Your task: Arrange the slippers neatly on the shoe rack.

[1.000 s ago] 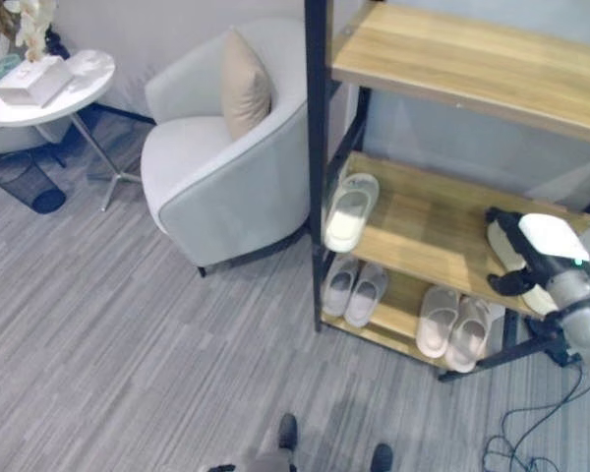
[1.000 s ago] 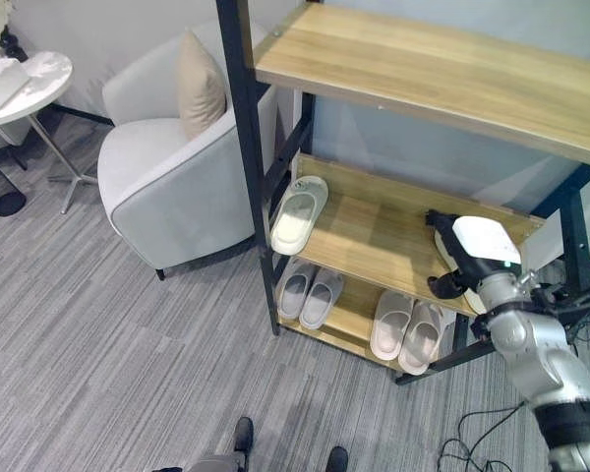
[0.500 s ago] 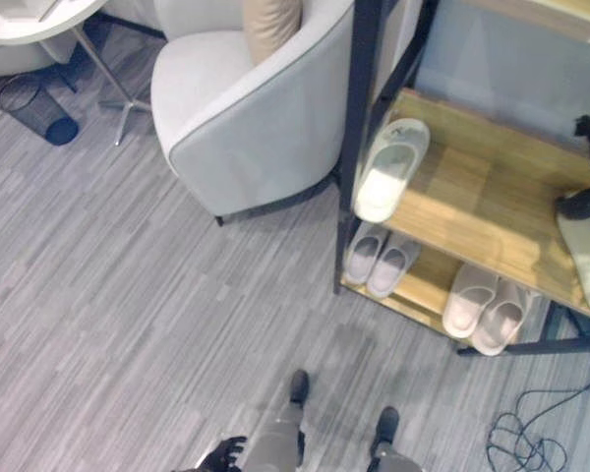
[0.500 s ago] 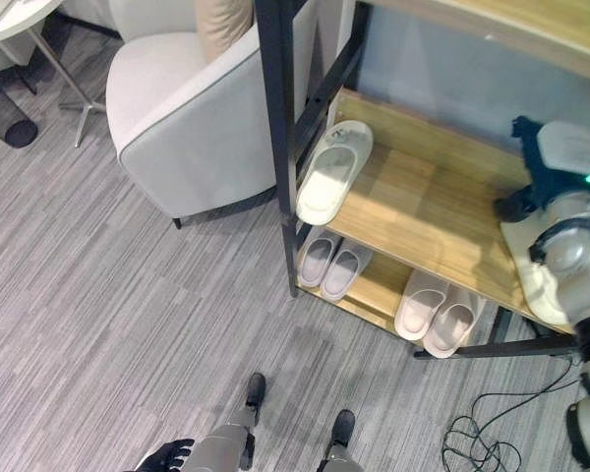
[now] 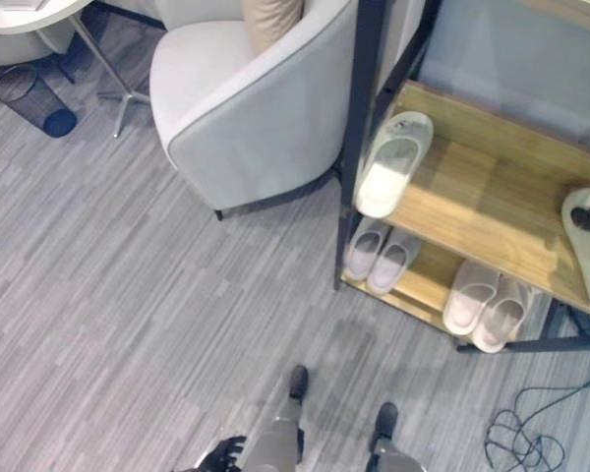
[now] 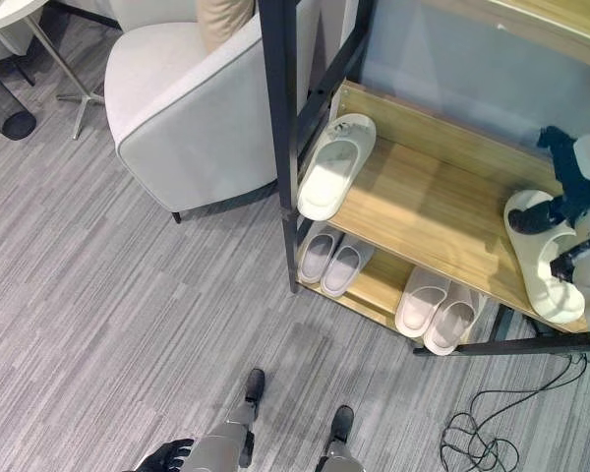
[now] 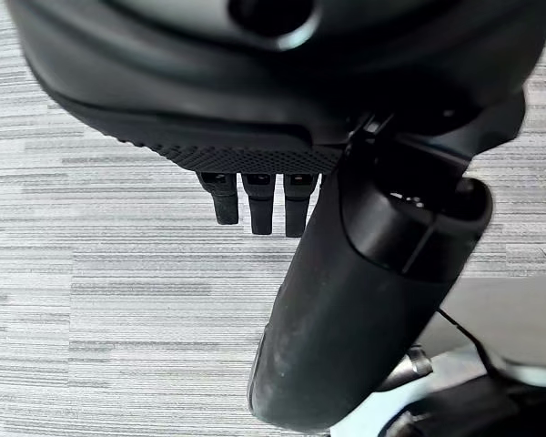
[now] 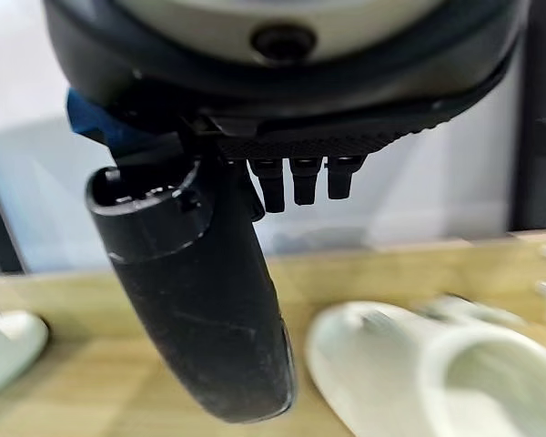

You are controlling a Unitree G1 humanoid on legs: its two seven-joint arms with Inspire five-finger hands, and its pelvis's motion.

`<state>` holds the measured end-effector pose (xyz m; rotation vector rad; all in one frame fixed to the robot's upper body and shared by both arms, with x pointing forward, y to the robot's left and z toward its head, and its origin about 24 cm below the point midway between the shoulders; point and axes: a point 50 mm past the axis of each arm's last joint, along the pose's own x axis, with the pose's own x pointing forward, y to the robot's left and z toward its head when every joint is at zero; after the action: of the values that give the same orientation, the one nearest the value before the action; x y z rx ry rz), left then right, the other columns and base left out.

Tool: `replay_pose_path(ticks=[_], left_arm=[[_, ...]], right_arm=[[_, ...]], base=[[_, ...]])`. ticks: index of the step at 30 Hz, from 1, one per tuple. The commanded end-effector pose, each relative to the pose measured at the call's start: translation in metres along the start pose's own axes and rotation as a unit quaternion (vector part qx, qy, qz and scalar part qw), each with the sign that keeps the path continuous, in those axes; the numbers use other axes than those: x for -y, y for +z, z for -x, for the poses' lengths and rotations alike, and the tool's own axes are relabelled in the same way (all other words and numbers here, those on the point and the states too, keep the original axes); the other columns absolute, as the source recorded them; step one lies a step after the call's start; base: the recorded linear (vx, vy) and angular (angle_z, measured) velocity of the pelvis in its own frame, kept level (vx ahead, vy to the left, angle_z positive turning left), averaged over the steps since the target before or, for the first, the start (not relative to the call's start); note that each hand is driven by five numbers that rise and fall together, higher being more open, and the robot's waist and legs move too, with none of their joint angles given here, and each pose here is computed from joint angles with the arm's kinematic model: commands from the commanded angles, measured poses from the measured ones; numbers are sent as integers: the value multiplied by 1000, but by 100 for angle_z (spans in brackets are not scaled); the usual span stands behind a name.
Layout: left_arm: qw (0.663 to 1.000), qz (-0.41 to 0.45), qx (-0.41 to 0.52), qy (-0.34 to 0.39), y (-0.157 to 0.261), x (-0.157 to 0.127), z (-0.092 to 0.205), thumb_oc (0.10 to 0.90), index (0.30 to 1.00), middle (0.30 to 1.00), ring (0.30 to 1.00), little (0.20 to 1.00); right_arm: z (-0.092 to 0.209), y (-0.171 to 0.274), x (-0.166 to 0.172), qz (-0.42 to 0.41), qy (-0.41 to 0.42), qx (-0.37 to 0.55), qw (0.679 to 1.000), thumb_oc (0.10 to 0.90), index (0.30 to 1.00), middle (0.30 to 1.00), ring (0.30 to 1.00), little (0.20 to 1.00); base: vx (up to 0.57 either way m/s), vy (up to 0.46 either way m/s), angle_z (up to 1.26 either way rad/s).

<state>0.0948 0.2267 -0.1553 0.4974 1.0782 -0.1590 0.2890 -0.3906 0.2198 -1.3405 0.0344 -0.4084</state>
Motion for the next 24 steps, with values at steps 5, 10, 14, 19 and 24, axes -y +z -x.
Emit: replay_pose_path(ticks=[5, 10, 14, 19, 24], left_arm=[[999, 23, 40, -18, 19, 6, -3, 800, 900, 900, 900, 900], [999, 28, 40, -14, 18, 4, -3, 800, 900, 900, 900, 900], [999, 29, 35, -14, 16, 4, -3, 800, 900, 900, 900, 900], [998, 42, 37, -13, 17, 3, -3, 800, 900, 900, 900, 900], [997, 60, 36, -15, 15, 4, -2, 800, 900, 900, 900, 900]], right_arm=[[-4, 9, 78, 29, -98, 27, 994, 800, 900, 900, 900, 900], [-12, 18, 92, 31, -114, 32, 992, 800, 900, 900, 900, 900], [-17, 19, 102, 31, -123, 24, 992, 800, 900, 900, 900, 900], [-20, 26, 113, 51, -122, 30, 991, 800, 900, 900, 900, 900], [-16, 23, 117, 50, -104, 30, 993, 800, 900, 900, 900, 900]], base=[[6, -34, -16], [14, -31, -9], [15, -27, -3], [0, 0, 0], [7, -14, 1]])
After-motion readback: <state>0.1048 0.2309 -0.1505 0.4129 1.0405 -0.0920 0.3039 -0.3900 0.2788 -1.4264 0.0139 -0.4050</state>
